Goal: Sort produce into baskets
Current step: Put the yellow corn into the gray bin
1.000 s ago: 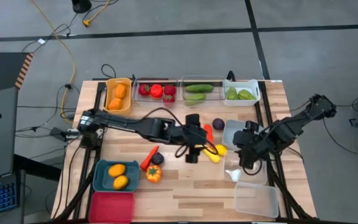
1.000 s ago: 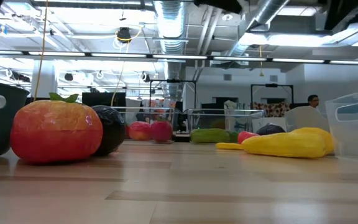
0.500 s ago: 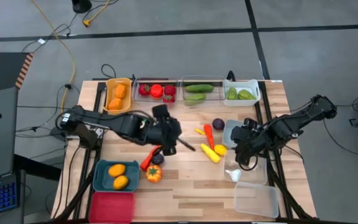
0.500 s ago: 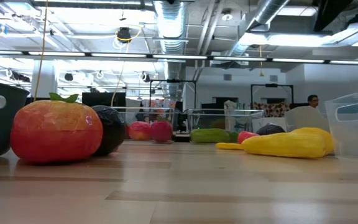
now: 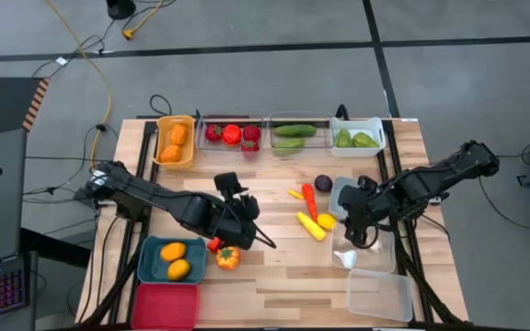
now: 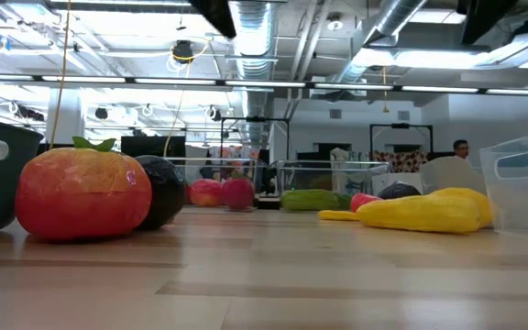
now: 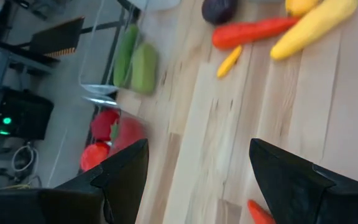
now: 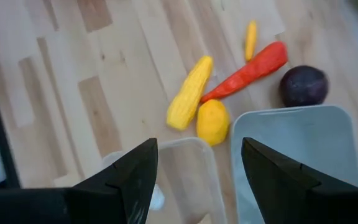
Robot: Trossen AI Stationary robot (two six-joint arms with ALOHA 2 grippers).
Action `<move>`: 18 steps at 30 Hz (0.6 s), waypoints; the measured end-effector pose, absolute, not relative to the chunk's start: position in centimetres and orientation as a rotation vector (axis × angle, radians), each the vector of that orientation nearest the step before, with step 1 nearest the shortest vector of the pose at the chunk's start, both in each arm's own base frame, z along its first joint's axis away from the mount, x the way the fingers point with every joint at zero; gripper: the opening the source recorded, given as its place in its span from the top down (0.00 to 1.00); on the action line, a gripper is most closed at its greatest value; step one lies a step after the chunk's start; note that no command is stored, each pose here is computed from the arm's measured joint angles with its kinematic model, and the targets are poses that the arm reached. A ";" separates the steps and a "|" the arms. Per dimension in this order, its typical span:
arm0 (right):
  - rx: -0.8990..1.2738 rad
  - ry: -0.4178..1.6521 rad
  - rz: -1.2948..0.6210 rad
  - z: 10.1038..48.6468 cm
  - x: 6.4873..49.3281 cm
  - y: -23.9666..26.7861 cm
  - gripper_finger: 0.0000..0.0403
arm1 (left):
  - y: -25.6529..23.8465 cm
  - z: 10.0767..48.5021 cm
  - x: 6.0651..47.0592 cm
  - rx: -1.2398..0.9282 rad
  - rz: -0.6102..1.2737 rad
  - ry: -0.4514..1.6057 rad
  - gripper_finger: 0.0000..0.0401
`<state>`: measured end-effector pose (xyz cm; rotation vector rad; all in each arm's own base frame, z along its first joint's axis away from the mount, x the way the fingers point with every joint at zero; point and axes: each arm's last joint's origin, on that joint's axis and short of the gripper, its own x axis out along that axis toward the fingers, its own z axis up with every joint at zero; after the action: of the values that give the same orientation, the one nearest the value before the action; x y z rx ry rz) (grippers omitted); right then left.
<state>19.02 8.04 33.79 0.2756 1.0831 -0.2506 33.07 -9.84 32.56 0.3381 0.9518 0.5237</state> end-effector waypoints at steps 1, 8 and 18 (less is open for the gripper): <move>0.281 1.088 -0.242 33.8 19.0 8.1 0.35 | -9.8 32.1 33.1 0.344 0.525 0.960 0.33; 0.298 1.073 -0.225 33.9 19.2 8.2 0.31 | -9.2 29.9 31.7 0.325 0.522 0.955 0.33; 0.319 0.995 -0.252 34.2 19.9 7.8 0.06 | -7.3 28.7 26.3 0.120 0.410 0.712 0.33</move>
<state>19.93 7.85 34.18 0.3192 0.9954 -0.2515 26.32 -7.28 28.65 0.1196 0.7119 0.4101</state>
